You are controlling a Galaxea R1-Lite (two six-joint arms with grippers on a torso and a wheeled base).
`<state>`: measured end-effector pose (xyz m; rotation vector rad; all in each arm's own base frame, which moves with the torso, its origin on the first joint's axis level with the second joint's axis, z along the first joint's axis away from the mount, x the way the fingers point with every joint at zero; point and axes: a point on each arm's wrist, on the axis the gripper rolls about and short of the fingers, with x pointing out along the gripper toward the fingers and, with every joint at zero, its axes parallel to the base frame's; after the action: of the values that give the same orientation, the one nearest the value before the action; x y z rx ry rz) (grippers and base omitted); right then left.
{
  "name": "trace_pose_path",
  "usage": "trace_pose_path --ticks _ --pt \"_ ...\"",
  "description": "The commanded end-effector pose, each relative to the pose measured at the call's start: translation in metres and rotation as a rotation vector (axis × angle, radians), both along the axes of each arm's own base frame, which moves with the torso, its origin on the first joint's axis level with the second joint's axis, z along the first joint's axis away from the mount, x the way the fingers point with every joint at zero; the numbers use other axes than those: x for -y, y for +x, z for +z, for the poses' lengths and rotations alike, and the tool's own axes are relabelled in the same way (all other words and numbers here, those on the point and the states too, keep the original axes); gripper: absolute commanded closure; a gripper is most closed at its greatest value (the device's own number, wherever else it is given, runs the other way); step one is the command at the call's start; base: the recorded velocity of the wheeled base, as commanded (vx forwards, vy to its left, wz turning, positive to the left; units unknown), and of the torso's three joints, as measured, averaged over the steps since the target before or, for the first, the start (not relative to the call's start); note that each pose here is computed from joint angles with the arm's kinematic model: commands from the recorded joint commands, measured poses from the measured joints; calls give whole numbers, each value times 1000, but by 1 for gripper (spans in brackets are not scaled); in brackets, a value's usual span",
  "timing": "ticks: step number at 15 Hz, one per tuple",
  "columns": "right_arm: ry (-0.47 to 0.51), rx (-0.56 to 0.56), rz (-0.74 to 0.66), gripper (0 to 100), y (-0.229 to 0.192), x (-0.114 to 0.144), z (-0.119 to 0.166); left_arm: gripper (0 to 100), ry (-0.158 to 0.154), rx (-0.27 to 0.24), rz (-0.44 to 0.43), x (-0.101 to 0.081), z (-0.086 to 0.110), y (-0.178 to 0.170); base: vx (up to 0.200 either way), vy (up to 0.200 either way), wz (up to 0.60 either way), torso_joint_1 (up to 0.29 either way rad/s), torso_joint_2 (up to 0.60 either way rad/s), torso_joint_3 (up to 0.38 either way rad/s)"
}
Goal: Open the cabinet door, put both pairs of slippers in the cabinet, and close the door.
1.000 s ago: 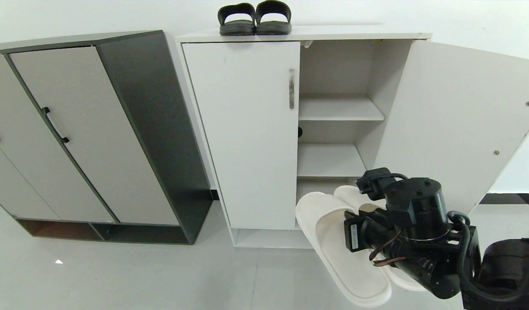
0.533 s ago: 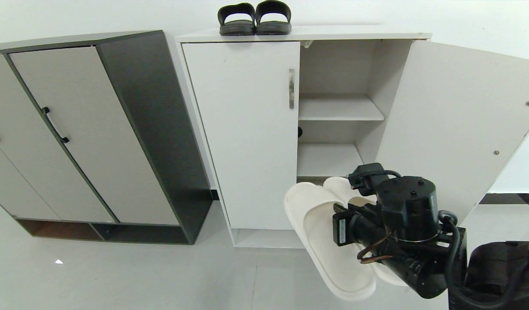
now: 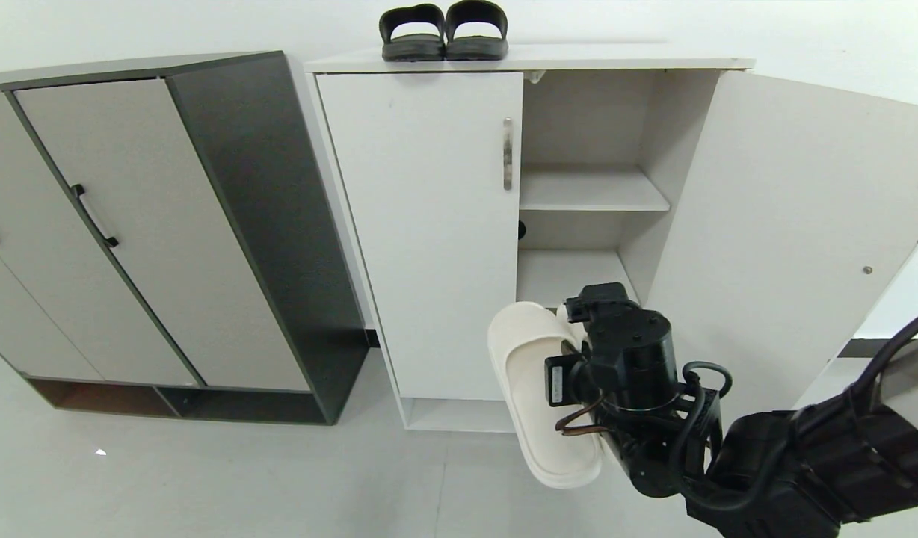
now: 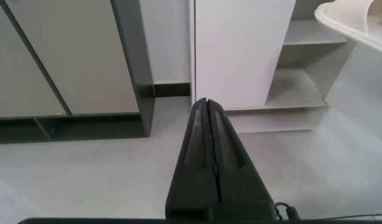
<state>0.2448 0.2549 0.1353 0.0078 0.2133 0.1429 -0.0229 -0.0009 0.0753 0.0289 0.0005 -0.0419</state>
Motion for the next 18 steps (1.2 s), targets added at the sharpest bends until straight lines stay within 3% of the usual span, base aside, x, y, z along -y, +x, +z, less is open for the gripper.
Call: trace_pose_path --ticks 1,5,10,18 --pt "-12 -11 1 100 2 -2 -6 100 0 -2 0 0 0 0 0 -200 0 2 2 2" --pt "-12 -16 0 100 1 -2 -8 100 -1 -2 1 0 0 0 0 -200 0 5 -2 2" --pt "-10 -37 -5 100 4 -5 -18 100 0 -2 -1 0 0 0 0 0 0 0 0 0" --pt "-6 -48 -14 100 19 -21 -59 100 -1 -2 -1 0 0 0 0 0 0 0 0 0"
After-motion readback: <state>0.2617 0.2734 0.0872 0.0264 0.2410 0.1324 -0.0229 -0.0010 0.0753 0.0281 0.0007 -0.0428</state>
